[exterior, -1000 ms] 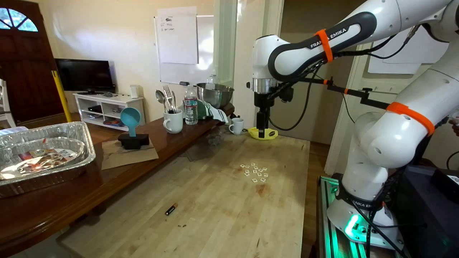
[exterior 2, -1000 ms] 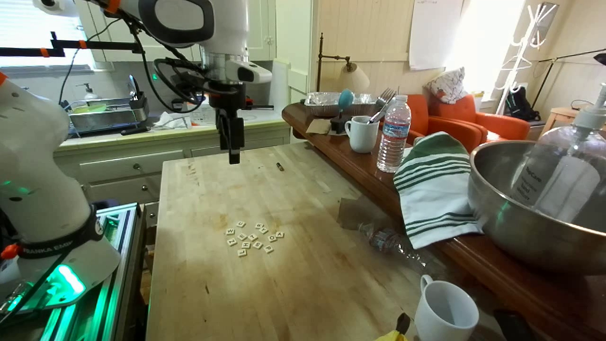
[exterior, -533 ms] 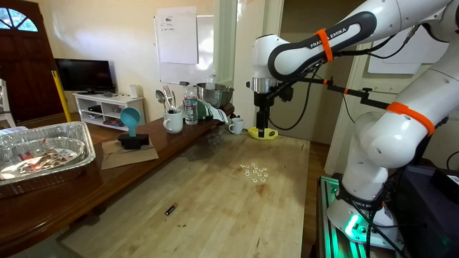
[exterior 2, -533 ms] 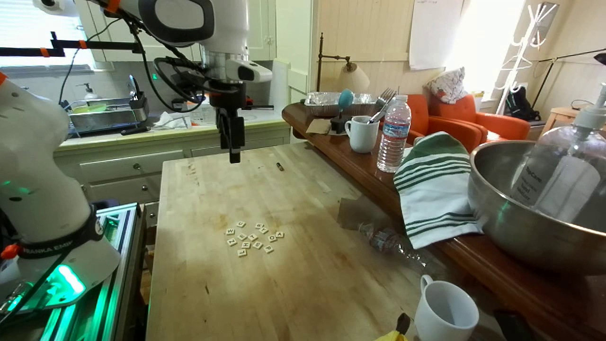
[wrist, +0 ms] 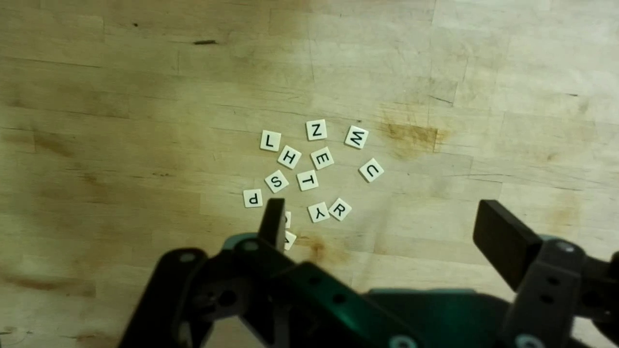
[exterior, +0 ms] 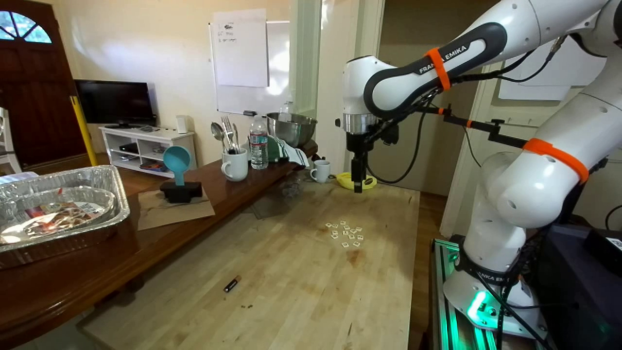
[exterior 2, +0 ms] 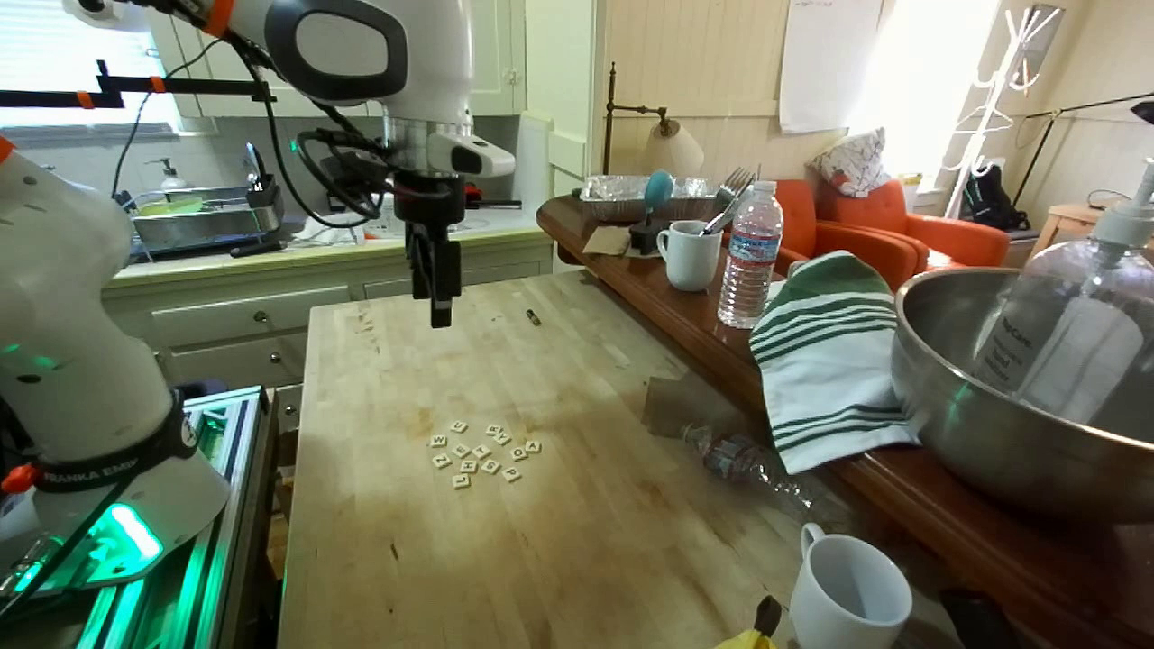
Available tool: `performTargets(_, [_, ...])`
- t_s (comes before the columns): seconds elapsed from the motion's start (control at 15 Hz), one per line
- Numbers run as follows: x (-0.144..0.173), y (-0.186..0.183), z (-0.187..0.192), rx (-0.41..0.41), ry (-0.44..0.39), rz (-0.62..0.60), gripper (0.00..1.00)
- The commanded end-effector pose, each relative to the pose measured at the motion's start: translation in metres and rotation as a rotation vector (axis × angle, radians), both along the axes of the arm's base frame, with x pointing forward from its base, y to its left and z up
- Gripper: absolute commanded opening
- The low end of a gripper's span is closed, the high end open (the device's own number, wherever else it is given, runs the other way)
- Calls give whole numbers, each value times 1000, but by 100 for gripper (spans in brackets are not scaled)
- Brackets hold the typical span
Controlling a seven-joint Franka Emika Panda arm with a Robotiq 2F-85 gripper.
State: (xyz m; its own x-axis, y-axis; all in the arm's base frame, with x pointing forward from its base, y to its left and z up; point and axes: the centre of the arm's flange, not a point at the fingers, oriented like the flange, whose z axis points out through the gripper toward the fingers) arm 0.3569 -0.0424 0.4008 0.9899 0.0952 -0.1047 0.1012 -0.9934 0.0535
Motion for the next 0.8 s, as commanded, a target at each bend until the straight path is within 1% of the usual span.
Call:
performTargets(0.0, [-2, -23, -35, 16, -1, 18, 100])
performTargets(0.33, [7, -43, -73, 58, -35, 88, 100])
performTargets(0.73, [13, -48, -112, 107, -73, 180, 100])
